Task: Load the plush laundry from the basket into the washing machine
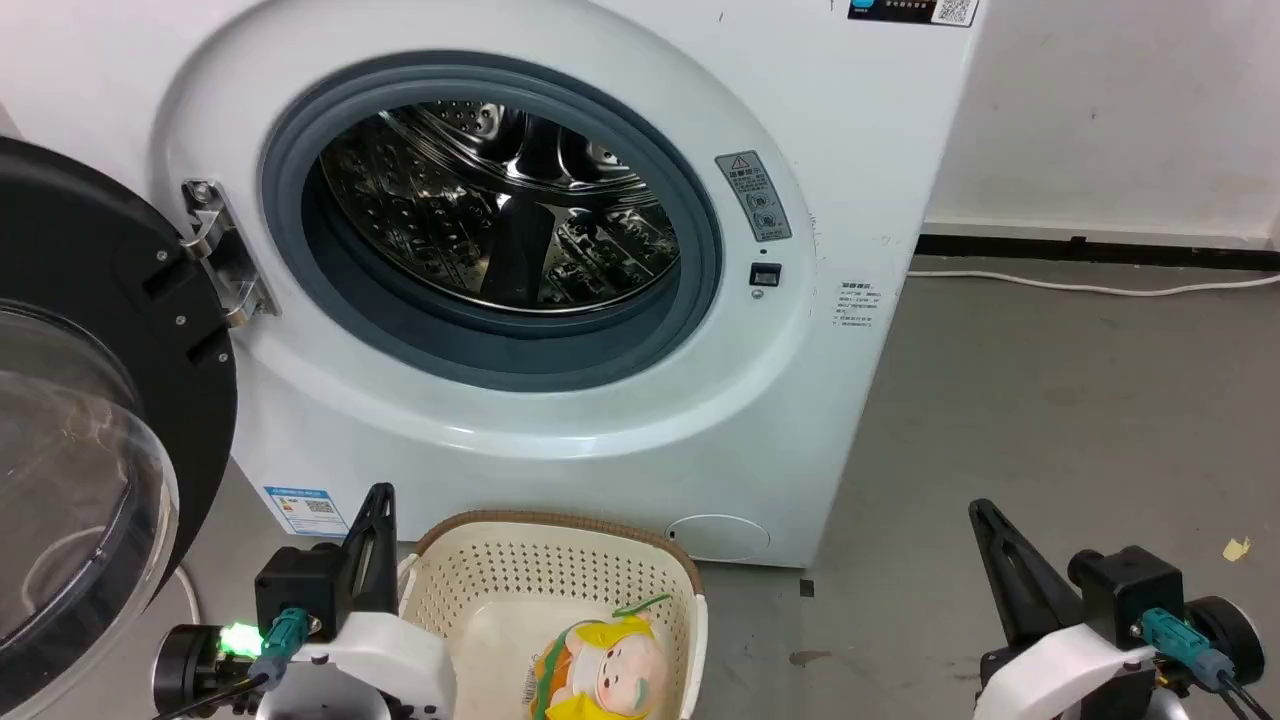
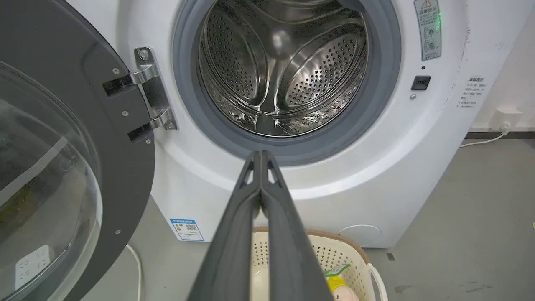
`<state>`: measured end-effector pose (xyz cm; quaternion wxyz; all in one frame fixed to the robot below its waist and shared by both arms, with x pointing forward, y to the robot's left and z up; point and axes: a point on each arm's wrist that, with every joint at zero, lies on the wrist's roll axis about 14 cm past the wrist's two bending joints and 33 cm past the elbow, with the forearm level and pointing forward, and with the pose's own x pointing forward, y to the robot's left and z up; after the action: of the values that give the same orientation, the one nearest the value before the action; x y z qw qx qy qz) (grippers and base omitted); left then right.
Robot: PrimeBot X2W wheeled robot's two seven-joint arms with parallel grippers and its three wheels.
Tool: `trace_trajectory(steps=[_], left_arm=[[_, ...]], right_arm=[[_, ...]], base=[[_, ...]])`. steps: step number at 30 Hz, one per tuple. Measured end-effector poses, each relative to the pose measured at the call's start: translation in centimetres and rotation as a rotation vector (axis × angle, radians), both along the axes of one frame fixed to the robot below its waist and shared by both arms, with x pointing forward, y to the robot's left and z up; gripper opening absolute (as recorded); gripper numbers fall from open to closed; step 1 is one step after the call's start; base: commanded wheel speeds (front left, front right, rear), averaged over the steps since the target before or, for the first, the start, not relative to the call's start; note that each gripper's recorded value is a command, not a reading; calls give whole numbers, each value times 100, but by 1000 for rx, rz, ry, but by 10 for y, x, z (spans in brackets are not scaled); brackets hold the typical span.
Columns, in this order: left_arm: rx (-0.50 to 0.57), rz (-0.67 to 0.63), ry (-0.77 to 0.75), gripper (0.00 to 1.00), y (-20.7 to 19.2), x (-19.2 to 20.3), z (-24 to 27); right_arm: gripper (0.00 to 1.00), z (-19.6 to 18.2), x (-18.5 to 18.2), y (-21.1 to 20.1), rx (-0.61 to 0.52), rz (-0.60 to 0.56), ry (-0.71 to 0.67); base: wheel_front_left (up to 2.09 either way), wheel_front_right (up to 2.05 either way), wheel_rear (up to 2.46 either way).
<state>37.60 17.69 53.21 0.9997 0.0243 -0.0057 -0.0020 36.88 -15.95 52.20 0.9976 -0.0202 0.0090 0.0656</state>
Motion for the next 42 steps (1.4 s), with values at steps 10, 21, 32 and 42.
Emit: trace_trajectory(steps=[10, 21, 32, 42], left_arm=[[0, -1, 0, 0, 0, 0, 0], [0, 0, 0, 0, 0, 0, 0], [0, 0, 0, 0, 0, 0, 0], [0, -9, 0, 100, -3, 1, -1]], right_arm=[[0, 0, 0, 0, 0, 0, 0], [0, 0, 0, 0, 0, 0, 0], [0, 0, 0, 0, 0, 0, 0], [100, -1, 0, -1, 5, -2, -1]], base=[[0, 0, 0], [0, 0, 0], [0, 0, 0], [0, 0, 0]])
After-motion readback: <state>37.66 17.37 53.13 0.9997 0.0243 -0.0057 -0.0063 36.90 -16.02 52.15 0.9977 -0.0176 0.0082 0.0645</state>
